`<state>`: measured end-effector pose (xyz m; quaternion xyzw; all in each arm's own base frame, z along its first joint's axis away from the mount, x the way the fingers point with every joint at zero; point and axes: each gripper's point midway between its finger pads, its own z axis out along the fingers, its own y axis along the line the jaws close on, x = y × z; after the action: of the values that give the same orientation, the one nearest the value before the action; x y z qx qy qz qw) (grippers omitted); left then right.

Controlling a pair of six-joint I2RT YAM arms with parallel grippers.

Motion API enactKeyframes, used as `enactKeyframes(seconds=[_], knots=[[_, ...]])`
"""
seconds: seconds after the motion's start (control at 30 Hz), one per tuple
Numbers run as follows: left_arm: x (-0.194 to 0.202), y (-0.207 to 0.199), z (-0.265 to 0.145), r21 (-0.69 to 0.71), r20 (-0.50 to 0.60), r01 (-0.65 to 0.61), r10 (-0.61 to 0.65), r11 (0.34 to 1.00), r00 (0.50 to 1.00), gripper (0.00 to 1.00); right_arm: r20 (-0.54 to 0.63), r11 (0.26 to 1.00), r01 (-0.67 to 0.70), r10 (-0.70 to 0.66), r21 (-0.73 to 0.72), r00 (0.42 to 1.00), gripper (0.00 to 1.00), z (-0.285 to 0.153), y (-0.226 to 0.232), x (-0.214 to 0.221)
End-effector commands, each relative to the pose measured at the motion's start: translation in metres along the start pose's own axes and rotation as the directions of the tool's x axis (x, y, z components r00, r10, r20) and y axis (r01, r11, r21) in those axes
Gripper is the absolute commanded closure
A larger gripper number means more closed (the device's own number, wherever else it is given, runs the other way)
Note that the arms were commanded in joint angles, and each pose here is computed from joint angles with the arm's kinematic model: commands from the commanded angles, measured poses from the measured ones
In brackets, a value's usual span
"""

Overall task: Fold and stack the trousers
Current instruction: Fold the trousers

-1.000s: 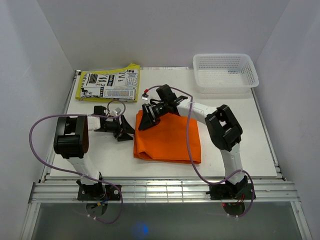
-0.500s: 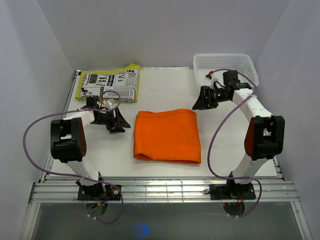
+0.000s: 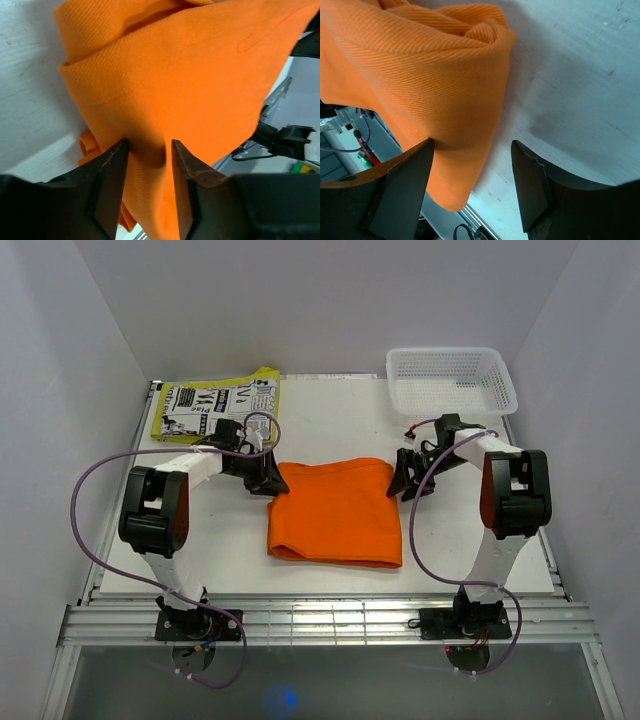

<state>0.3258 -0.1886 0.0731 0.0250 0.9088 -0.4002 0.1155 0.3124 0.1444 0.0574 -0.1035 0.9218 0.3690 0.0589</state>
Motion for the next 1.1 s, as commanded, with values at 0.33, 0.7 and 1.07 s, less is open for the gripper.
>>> enactKeyframes(seconds=[0.33, 0.7, 1.07], knots=[[-0.012, -0.040, -0.012, 0.068, 0.038, -0.151, 0.149, 0.986, 0.988, 1.00, -0.046, 0.994, -0.016, 0.011, -0.112, 0.999, 0.39, 0.016, 0.002, 0.015], [-0.005, -0.084, -0.036, 0.324, 0.196, -0.360, 0.310, 0.875, 0.930, 1.00, -0.070, 0.991, -0.003, -0.006, -0.132, 0.998, 0.37, 0.015, 0.002, 0.023], [-0.026, 0.013, -0.012, 0.150, 0.167, -0.252, 0.227, 0.956, 0.960, 0.87, -0.048, 0.993, 0.020, -0.026, -0.117, 0.999, 0.92, 0.016, -0.003, 0.009]])
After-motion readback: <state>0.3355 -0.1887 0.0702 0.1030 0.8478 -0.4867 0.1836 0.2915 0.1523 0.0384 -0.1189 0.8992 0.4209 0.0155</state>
